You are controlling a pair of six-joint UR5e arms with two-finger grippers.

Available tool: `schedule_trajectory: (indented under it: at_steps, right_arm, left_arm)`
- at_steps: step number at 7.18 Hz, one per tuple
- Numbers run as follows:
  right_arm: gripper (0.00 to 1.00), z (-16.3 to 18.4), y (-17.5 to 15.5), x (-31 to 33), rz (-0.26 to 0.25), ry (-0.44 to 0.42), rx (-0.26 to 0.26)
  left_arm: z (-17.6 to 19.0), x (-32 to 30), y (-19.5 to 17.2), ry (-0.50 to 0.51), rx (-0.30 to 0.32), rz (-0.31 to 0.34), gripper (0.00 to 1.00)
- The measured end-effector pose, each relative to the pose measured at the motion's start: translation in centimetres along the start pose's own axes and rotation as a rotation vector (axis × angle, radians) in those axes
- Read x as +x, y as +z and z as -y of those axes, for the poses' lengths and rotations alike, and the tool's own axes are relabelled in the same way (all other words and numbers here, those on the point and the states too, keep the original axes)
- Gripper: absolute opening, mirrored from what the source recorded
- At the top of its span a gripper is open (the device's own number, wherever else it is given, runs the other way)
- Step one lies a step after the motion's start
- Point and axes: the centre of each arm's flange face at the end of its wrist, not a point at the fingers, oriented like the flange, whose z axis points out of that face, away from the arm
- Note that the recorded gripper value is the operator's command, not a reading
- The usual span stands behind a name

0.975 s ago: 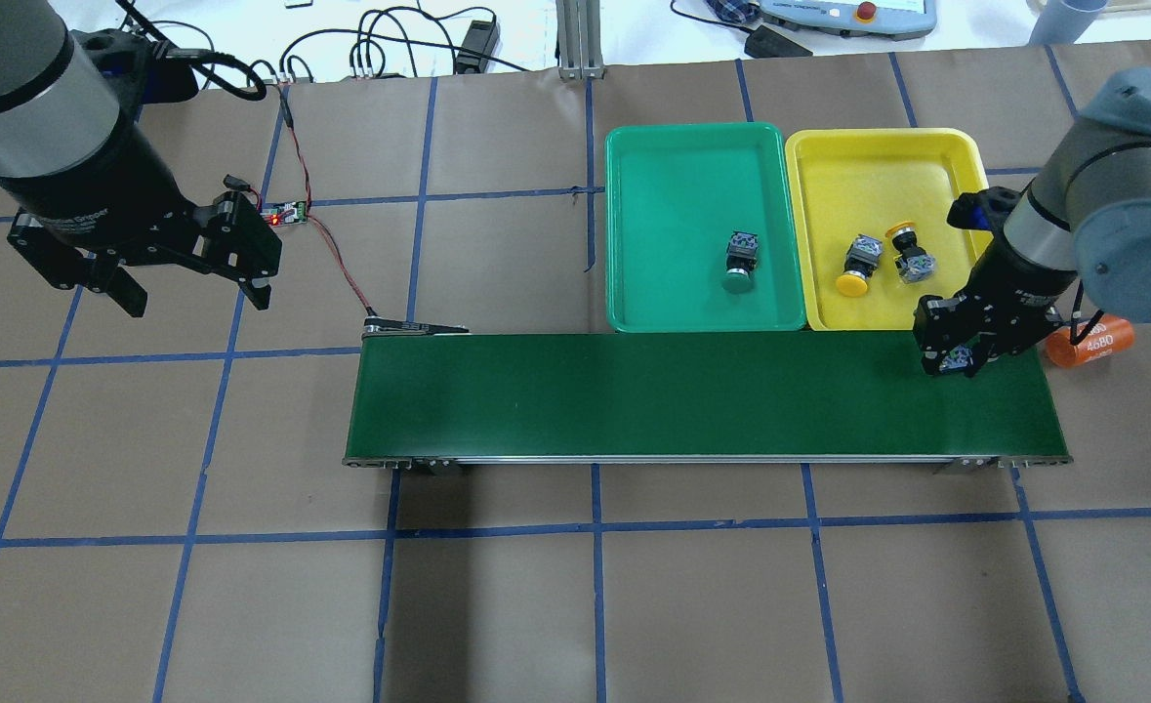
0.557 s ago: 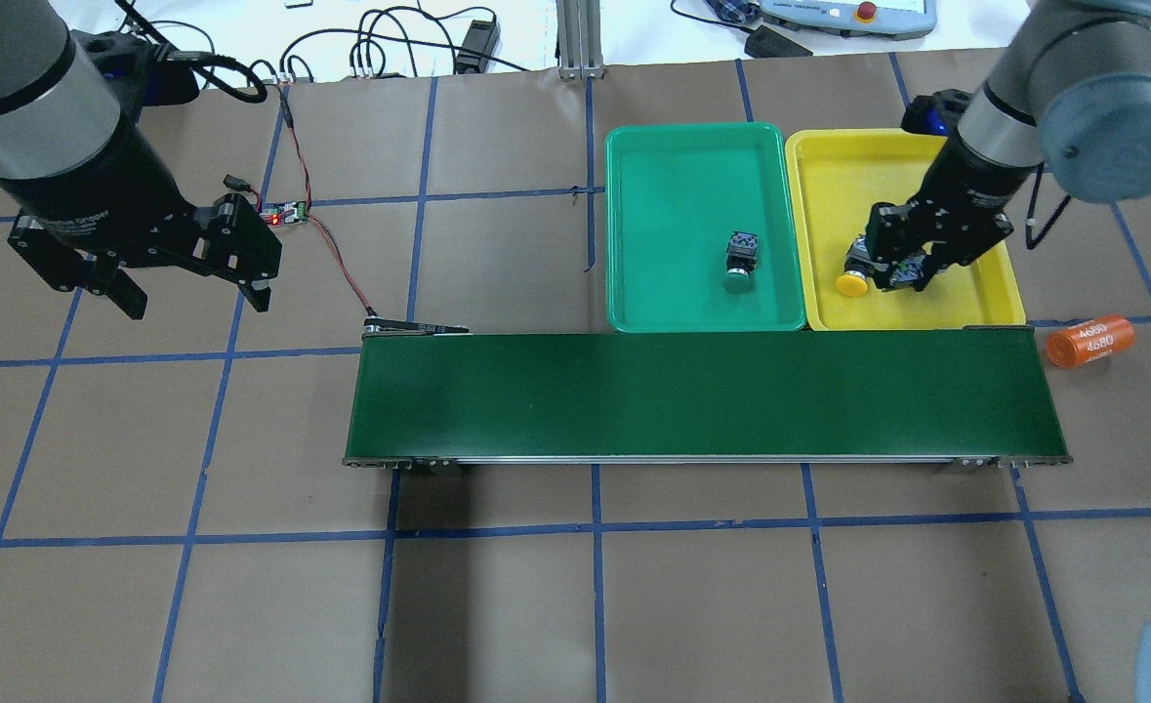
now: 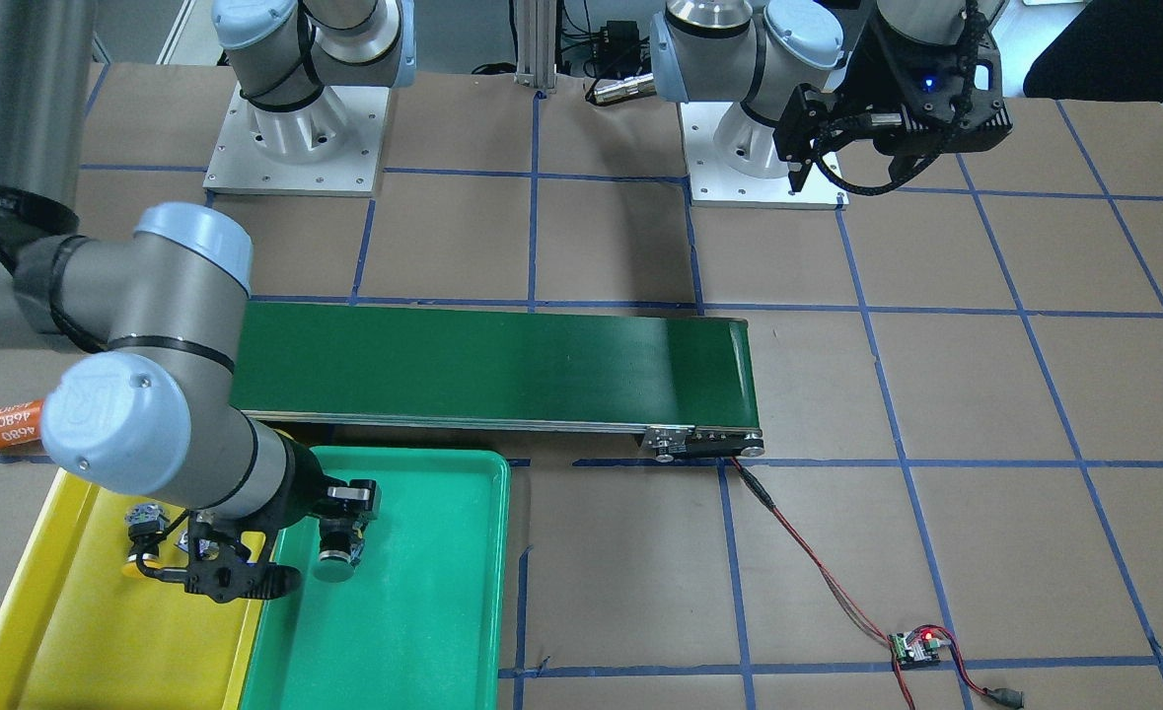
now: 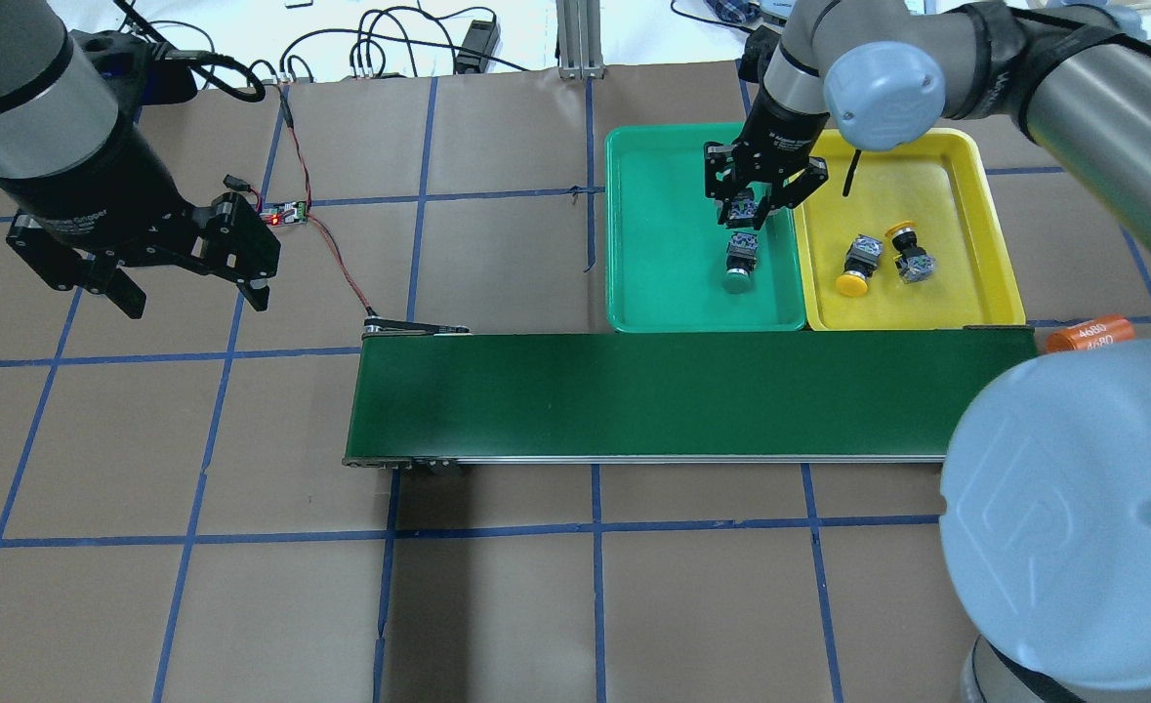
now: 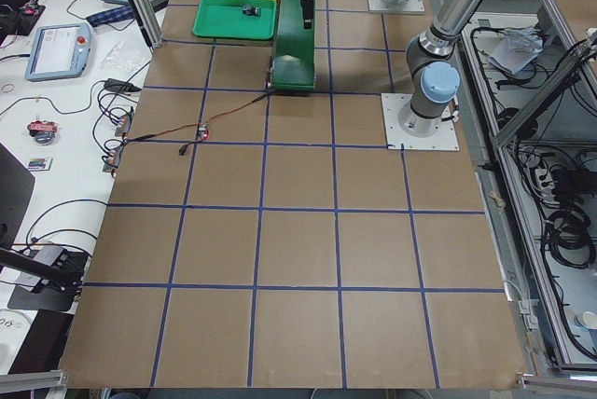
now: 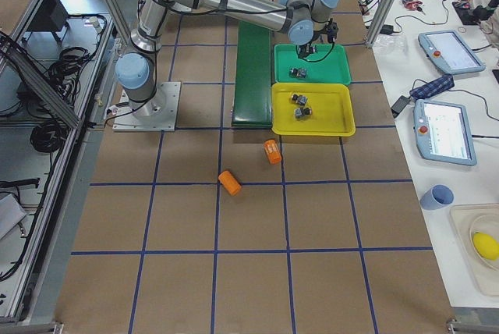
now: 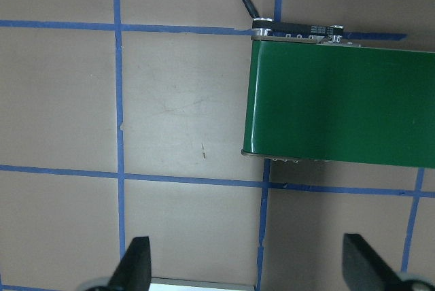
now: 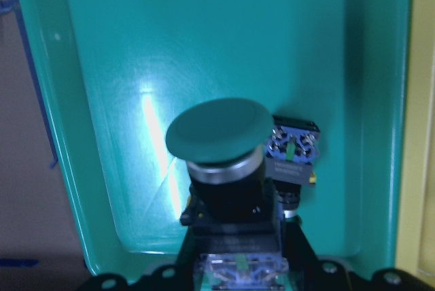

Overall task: Sort buttons by color to trays
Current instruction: 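Lower the green button into the green tray and open the right gripper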

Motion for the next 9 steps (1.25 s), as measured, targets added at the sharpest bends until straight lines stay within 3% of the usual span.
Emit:
schedule_trajectory:
  at_steps: [2, 4, 6, 7, 9]
  right_arm:
    - [1.0, 1.2, 2.7, -1.8, 0.027, 0.076, 0.044]
    - [1.0, 1.1, 1.6, -1.6, 0.016, 0.074, 0.072]
    - [1.0, -4.3, -4.3, 0.9, -0.159, -0.05, 0.085]
    - [1.0, -8.5, -7.3, 2.6, -0.209, -0.1, 0.085]
    - [1.0, -16.6, -14.0, 3.5, -0.224, -0.126, 0.128]
  left_arm:
    - [0.0, 0.0, 0.0, 0.0, 0.0, 0.001, 1.0]
    - [0.0, 0.0, 0.1, 0.0, -0.003, 0.001, 1.0]
    - [0.0, 0.0, 0.1, 0.0, -0.005, 0.0, 1.0]
    - [0.0, 0.0, 0.1, 0.0, -0.005, -0.001, 1.0]
    - [0.1, 0.1, 0.3, 0.001, -0.009, -0.004, 1.0]
